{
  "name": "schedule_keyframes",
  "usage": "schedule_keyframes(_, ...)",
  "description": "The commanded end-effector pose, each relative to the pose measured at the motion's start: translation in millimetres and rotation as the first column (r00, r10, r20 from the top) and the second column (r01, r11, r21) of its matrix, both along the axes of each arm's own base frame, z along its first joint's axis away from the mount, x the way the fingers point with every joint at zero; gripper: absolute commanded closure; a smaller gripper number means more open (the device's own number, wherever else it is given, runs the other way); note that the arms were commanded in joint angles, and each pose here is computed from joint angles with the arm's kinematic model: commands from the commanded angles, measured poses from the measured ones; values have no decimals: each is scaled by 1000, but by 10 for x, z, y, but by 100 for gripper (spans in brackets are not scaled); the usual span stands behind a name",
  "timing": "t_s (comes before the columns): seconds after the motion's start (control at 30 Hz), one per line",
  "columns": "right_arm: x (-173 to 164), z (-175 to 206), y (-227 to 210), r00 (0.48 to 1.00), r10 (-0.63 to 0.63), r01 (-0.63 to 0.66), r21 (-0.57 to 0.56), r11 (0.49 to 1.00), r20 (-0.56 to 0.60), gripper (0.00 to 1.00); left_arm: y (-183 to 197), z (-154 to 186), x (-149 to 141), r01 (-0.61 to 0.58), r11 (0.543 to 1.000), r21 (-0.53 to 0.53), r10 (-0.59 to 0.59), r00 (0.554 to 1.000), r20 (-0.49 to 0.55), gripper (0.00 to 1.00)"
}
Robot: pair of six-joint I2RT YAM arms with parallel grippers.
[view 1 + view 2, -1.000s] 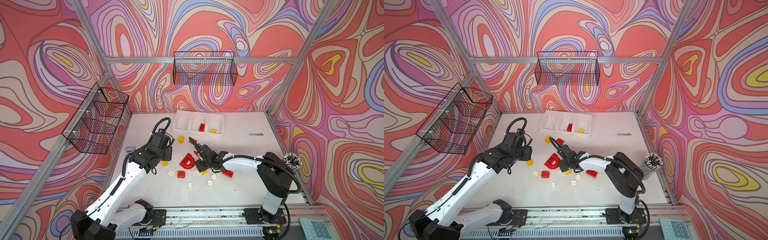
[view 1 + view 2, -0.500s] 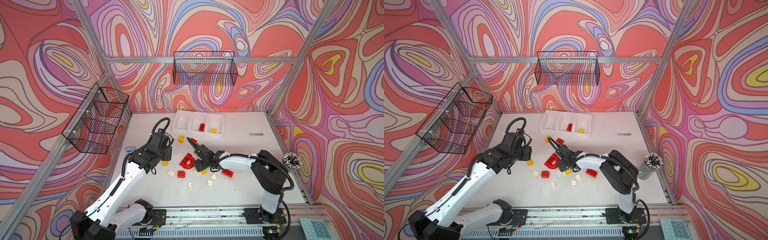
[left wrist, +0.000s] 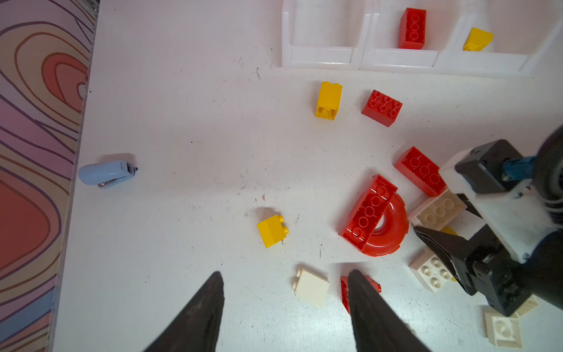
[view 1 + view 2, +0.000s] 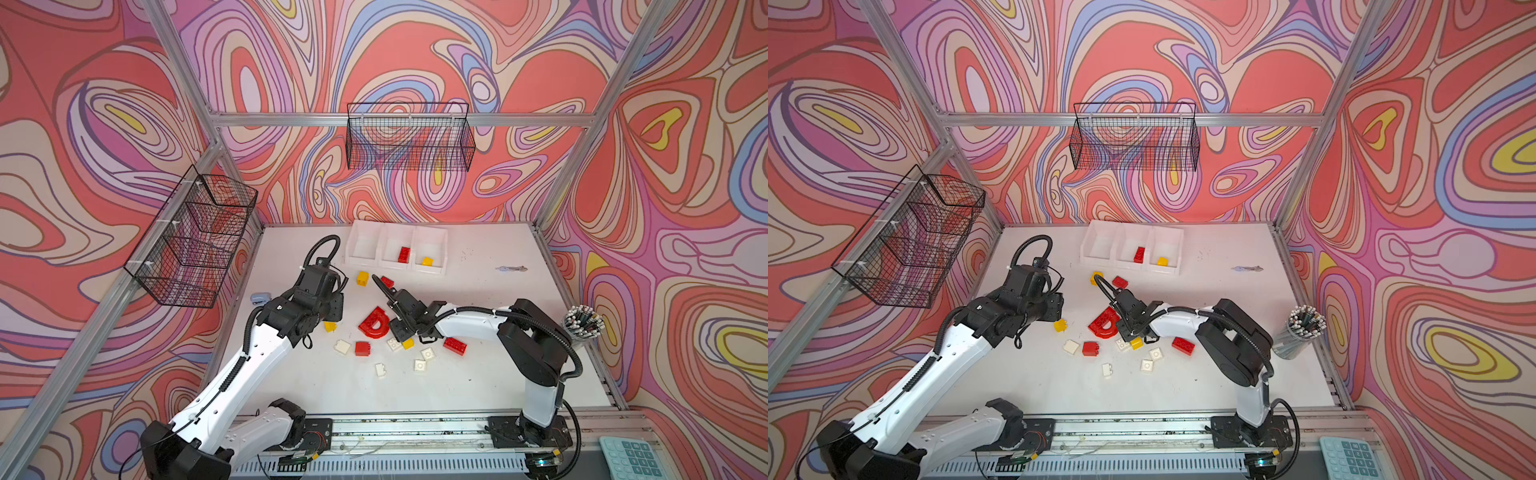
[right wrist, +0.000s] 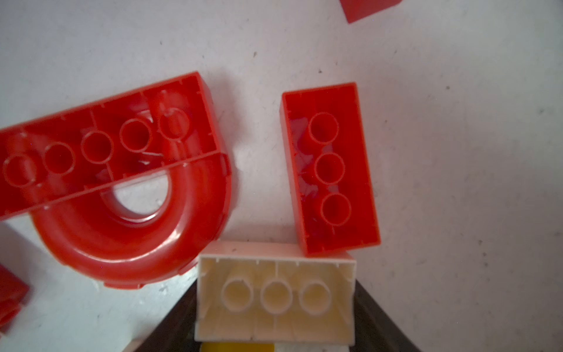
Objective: Sort the legos into containers by color
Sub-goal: Pick up the lego from the center of the table.
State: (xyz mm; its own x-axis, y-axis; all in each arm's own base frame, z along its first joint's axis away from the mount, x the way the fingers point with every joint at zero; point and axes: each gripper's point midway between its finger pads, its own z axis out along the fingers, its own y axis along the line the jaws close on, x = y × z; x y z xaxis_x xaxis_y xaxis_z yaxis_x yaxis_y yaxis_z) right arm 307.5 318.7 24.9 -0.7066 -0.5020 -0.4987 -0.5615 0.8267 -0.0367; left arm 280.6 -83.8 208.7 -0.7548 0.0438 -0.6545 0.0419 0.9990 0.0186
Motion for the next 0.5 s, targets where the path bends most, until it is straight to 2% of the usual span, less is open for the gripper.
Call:
schedule_keyframes(0.0,8,66,23,1000,8,-8,-10,1000,12,36,9,-28,6,5,1000,7,-5,1000,-2,35)
schedule_keyframes(0.2,20,313,25,999,-2,1,23,1000,41,39,13,-11,-2,3,1000,2,-3,1000,3,35)
schedule_keyframes(0.47,-103,770,45,998,-9,0,159,987,57,39,-54,77,-7,15,999,-52,-13,1000,29,35)
